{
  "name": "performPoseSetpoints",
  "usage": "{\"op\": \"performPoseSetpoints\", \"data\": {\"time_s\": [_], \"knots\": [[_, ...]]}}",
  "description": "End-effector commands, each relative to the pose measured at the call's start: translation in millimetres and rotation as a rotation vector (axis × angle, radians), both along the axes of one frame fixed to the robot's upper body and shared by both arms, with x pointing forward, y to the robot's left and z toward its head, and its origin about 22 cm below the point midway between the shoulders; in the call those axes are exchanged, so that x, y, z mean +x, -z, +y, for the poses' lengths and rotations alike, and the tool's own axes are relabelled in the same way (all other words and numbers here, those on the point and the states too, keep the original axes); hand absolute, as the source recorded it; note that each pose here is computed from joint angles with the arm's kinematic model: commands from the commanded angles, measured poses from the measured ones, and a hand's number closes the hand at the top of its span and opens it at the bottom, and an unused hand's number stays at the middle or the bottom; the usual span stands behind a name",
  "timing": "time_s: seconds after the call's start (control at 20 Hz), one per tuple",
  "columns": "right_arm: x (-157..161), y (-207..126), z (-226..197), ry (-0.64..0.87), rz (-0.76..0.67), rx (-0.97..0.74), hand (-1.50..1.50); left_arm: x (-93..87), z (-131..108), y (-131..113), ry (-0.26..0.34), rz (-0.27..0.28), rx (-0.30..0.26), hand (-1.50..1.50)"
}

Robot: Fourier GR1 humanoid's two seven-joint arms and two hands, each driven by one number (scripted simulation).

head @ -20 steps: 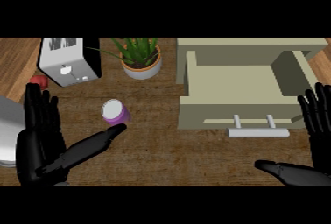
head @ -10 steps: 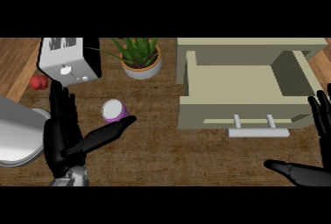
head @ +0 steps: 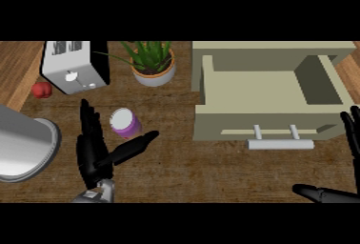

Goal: Pick up the can, place it into the drawer and close the drawer

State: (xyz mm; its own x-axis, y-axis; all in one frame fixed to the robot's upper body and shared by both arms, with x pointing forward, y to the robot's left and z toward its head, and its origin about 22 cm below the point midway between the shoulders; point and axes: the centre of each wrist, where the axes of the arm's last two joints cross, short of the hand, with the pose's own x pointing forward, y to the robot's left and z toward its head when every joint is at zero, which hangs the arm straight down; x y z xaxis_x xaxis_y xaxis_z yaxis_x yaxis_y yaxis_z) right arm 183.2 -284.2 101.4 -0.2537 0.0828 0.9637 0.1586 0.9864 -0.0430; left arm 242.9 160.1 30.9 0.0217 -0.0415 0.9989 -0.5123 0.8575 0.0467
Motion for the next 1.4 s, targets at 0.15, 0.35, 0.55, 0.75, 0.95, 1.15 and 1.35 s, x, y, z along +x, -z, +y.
{"op": "performPoseSetpoints", "data": {"time_s": [0.15, 0.35, 0.55, 0.75, 0.95, 1.15, 1.35], "knots": [[-8, -5, 6, 0.007, -0.007, -0.009, -1.50, 10.6, 4, 48, -0.023, 0.026, 0.016, -1.50], [-26, -23, -8, 0.004, -0.007, -0.014, -1.50, 7.5, 0, 69, -0.073, 0.050, 0.002, -1.50], [-24, -42, -2, 0.002, -0.009, 0.001, -1.50, 19.8, 17, 94, -0.103, 0.046, -0.010, -1.50], [-13, -22, -7, 0.015, -0.004, -0.006, -1.50, 1.9, 32, 120, -0.101, 0.068, -0.033, -1.50], [-22, -24, -3, 0.028, -0.012, 0.007, -1.50, 11.6, 14, 111, -0.089, 0.089, -0.026, -1.50], [-34, -31, -3, 0.007, 0.000, -0.013, -1.50, 19.1, 25, 139, -0.130, 0.081, -0.044, -1.50], [-30, -15, -21, 0.000, -0.002, -0.030, -1.50, 30.8, 34, 149, -0.135, 0.091, -0.079, -1.50]]}}
